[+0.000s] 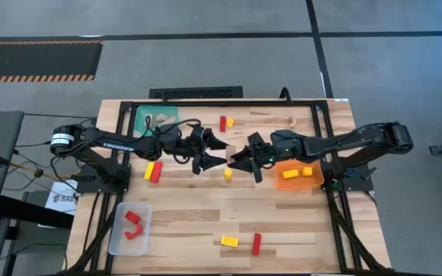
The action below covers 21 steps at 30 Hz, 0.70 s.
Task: Sort & place blocks by color
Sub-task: Put the light brown block into the light blue bin
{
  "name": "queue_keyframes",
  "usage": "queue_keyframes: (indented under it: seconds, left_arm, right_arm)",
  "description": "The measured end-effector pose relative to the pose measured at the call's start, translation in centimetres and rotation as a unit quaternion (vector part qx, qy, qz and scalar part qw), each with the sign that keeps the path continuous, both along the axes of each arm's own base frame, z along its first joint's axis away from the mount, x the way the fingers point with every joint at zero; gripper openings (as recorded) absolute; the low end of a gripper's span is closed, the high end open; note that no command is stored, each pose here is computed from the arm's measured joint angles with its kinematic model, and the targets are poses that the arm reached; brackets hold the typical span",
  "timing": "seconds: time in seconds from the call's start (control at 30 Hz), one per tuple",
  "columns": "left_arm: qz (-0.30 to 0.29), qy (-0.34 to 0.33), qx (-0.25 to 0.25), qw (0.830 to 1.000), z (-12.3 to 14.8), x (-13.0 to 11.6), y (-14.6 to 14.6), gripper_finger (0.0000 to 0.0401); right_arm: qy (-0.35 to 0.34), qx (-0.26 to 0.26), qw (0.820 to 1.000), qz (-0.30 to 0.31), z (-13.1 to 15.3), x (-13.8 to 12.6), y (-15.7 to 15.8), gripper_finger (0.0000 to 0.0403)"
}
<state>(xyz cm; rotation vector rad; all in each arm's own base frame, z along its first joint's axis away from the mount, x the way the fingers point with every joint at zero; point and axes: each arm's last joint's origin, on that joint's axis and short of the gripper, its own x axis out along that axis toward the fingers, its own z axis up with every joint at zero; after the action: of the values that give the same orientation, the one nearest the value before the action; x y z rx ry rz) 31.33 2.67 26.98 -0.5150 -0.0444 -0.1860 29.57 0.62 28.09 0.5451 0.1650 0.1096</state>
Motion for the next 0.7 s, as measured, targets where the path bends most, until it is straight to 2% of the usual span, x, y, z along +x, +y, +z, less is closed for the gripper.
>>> queue_keyframes:
  seconds: [0.23,0.37,0.53,0.7]
  left_arm:
    - [0.035,0.008,-0.002,0.999,-0.2,0.0,0.2,0.0345]
    - [0.043,0.022,-0.017,0.999,-0.4,0.1,0.2,0.0317]
    - [0.054,0.049,-0.026,0.997,-0.9,0.1,0.3,0.0233]
    - [0.064,0.065,-0.035,0.995,-1.1,0.0,0.6,0.0101]
  right_arm:
    - [-0.014,0.031,0.999,0.017,-1.3,1.6,-1.3,0.0115]
    - [-0.012,0.036,0.999,0.017,-1.5,1.8,-1.5,0.0115]
    - [-0.009,0.036,0.999,0.016,-1.6,1.8,-1.5,0.0115]
    - [0.003,0.041,0.999,0.006,-1.9,1.8,-1.6,0.0115]
